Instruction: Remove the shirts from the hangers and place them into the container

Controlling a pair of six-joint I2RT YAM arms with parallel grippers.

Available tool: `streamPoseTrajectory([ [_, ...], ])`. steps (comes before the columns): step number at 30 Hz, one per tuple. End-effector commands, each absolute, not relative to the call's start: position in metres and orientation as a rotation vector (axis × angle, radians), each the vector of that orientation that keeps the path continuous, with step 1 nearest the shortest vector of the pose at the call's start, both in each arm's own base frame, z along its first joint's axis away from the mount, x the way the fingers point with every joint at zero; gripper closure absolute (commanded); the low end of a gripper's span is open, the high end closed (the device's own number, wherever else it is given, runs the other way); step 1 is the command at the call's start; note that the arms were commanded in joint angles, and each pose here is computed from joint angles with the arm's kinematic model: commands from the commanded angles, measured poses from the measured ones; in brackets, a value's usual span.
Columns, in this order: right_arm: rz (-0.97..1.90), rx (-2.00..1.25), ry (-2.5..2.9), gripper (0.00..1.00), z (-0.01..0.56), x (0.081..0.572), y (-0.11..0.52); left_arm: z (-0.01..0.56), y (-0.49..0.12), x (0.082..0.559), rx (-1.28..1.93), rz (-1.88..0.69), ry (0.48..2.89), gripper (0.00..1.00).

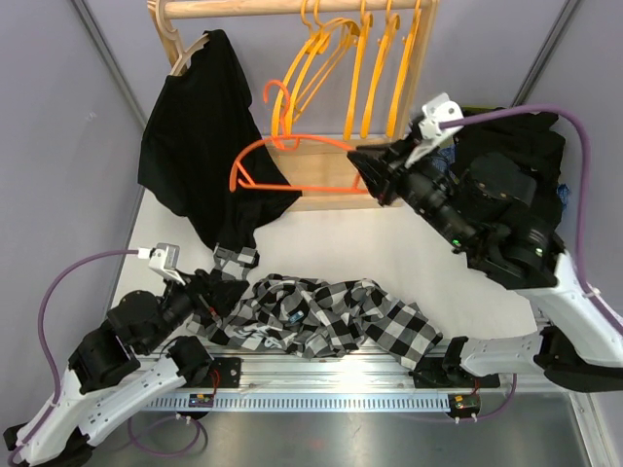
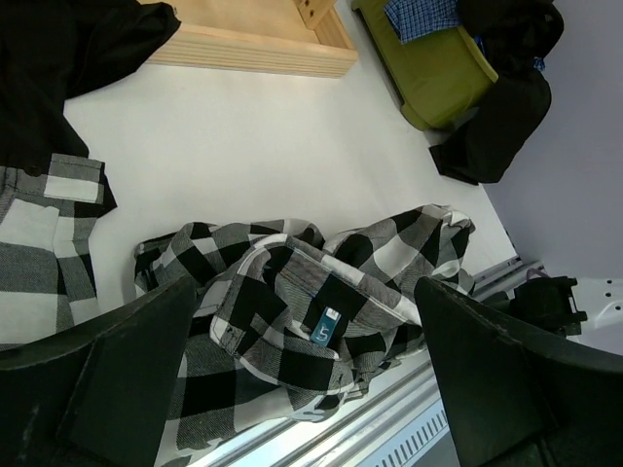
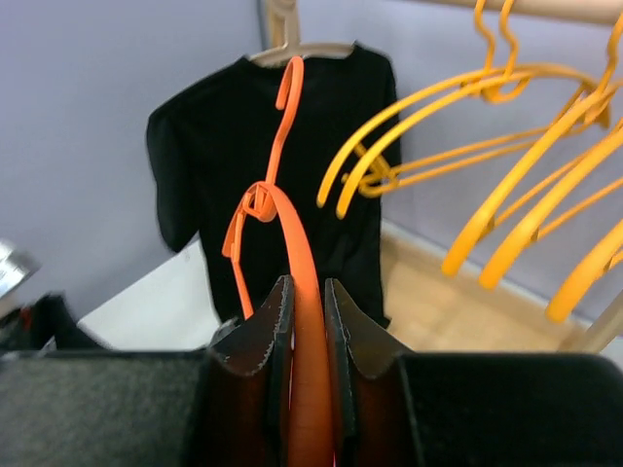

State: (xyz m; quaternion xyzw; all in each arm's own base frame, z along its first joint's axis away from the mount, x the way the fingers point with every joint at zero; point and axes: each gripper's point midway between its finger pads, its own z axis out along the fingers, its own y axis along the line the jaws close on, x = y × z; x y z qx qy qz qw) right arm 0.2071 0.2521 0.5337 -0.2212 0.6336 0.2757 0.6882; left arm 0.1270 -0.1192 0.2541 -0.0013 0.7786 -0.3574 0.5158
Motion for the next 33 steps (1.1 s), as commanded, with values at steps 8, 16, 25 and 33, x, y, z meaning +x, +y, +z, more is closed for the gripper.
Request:
streamPoseTrajectory([
  [8, 0.345, -0.112, 1.181, 1.0, 0.601, 0.29, 0.274, 0.255, -0.127, 0.125, 0.003, -0.914, 1.86, 0.01],
  [16, 0.162, -0.017, 1.107, 1.0, 0.606, 0.334, 0.31, 0.244, -0.137, 0.125, 0.009, -0.958, 1.867, 0.01],
  [25, -0.032, 0.1, 1.147, 1.0, 0.59, 0.366, 0.31, 0.241, -0.134, 0.122, -0.005, -0.97, 1.861, 0.01],
  [33, -0.017, -0.002, 1.351, 1.0, 0.532, 0.382, 0.317, 0.248, -0.132, 0.122, -0.018, -0.971, 1.846, 0.01],
])
